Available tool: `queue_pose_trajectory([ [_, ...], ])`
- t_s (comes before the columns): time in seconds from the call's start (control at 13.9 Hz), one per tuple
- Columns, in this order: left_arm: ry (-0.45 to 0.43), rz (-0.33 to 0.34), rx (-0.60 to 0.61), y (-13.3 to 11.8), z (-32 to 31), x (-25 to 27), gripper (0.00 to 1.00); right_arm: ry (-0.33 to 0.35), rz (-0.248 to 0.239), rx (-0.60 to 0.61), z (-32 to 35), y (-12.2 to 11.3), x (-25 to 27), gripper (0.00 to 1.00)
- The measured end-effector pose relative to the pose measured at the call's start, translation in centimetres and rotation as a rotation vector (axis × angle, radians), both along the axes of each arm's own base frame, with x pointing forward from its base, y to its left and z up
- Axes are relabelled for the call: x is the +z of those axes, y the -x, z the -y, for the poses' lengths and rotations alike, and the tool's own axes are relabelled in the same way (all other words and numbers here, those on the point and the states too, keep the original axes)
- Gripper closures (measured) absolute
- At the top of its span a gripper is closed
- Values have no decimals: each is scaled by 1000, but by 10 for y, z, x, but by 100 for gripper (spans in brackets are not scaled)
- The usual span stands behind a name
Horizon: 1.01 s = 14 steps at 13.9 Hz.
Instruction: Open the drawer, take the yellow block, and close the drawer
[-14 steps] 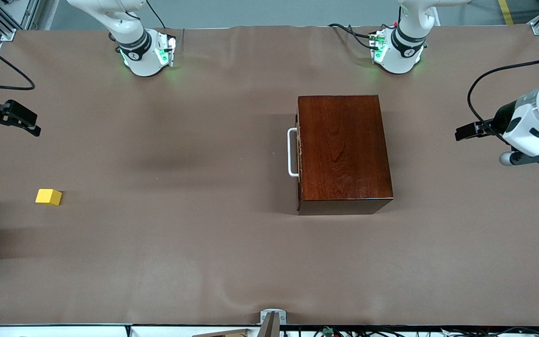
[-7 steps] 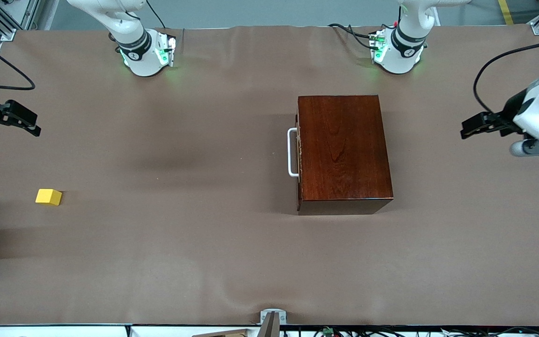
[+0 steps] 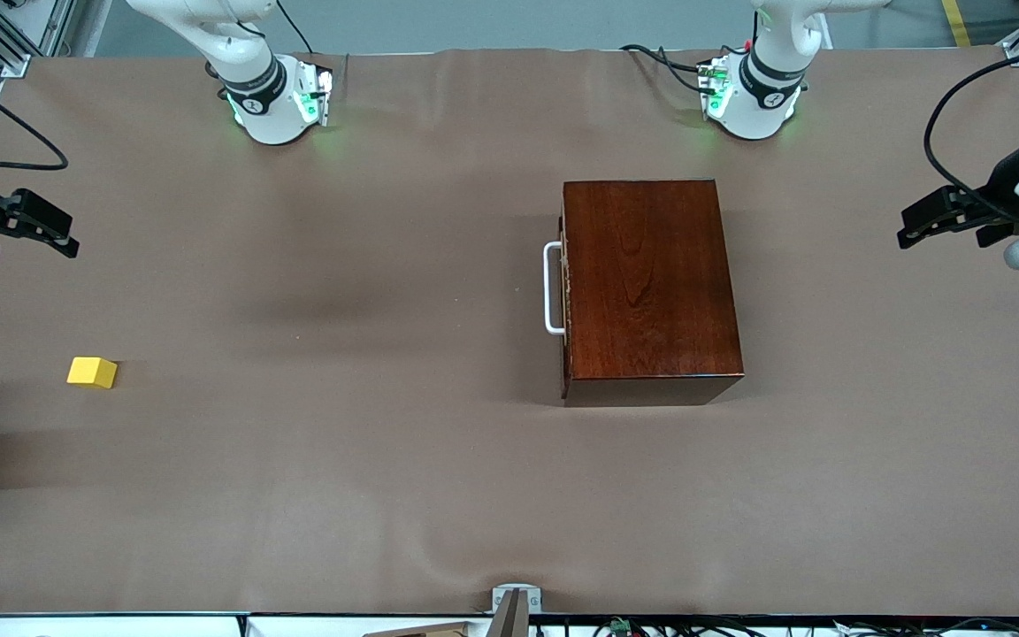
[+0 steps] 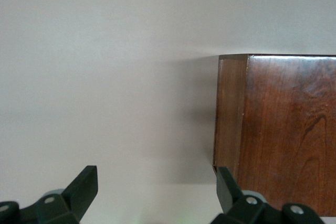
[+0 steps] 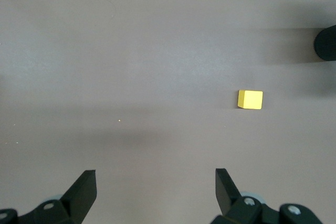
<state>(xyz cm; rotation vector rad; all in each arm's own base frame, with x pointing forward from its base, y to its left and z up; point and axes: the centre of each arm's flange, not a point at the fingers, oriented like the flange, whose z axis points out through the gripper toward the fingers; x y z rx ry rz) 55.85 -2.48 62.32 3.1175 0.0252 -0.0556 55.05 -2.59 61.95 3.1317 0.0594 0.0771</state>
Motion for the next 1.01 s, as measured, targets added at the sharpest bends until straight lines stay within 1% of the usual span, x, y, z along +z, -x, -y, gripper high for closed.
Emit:
queue_pose_trajectory([
  [0.22, -3, -10, -19, 3, 0, 1, 0, -1, 0, 2, -1, 0, 0, 0],
  [0.57, -35, -32, -69, 7, 11, 0, 0, -2, 0, 5, -3, 0, 0, 0],
  [1.01, -35, 1, -62, 2, 7, -3, 0, -3, 0, 6, -4, 0, 0, 0],
])
